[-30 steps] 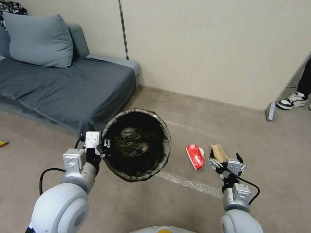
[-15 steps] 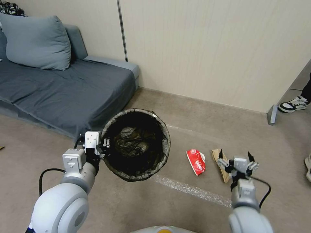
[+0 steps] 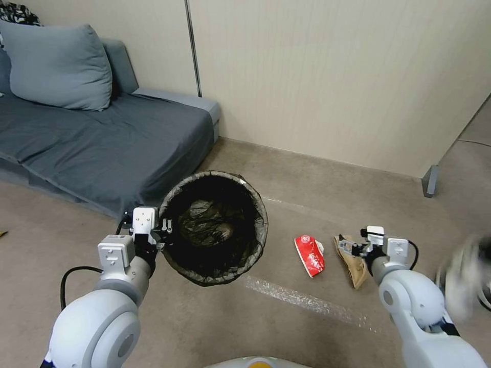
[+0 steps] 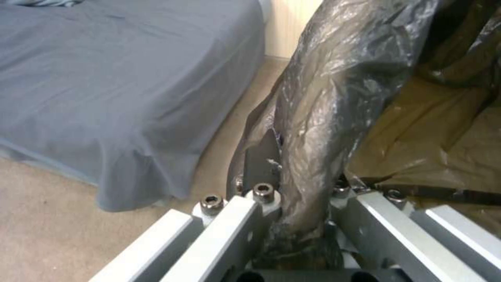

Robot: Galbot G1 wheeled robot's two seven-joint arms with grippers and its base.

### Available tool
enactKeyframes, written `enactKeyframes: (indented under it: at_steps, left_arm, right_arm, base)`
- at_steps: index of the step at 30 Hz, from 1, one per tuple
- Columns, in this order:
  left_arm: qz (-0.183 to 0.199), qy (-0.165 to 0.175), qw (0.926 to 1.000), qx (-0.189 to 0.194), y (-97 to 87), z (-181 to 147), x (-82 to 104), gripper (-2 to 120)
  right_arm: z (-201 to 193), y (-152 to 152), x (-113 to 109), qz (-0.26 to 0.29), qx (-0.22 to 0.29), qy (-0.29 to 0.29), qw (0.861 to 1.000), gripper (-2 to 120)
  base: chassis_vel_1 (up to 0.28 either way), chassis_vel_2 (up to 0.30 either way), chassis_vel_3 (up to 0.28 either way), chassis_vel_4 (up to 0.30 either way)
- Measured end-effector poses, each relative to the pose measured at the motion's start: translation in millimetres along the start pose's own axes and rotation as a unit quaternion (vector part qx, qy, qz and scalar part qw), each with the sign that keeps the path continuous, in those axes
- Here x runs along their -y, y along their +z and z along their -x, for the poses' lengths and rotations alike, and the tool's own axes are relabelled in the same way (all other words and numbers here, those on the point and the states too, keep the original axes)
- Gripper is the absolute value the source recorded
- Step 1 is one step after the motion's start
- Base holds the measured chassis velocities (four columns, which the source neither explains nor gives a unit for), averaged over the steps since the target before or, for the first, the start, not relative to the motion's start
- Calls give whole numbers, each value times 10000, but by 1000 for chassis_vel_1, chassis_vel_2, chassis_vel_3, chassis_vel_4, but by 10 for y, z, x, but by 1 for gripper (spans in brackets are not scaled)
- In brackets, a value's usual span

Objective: Pick up the trash bin, then pick up the garbage from the floor and place it into the trash bin.

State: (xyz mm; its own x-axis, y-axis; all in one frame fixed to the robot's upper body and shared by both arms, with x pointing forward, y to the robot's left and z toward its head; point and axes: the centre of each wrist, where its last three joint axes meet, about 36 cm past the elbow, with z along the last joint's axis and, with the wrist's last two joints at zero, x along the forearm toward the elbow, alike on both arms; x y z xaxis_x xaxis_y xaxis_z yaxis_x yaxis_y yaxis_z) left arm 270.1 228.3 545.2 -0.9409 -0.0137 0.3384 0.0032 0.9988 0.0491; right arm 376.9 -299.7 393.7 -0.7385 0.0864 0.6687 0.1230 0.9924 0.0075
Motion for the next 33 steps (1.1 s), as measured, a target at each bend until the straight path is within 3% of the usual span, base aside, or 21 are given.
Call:
enactKeyframes:
  at_steps: [3,10,12,14,19,33]
  left_arm:
    - [-1,-19,10000,1,3,-1,3,0]
    - [-13,-63,9999,-77,54,30,15,0]
    - [-13,-63,9999,-77,54,30,15,0]
    - [0,-82,9999,-97,69,40,14,0]
    - [3,-96,9999,-120,84,42,20,0]
    - [88,-95,9999,-96,73,47,-5,0]
  right_arm:
    - [161,-52,127,18,-104,7,9999,100]
    - [495,-66,663,-372,-502,205,9978,100]
    - [495,-66,663,-372,-502,205,9978,100]
    - [634,-40,834,-364,-673,321,9966,100]
    - [839,13,986,-227,-887,499,9945,100]
    - [1243,192,911,240,-1237,340,9914,100]
  base:
    - [0,0,0,0]
    - [0,0,0,0]
    - [0,0,0,0]
    - [0,0,0,0]
    - [0,0,0,0]
    - [0,0,0,0]
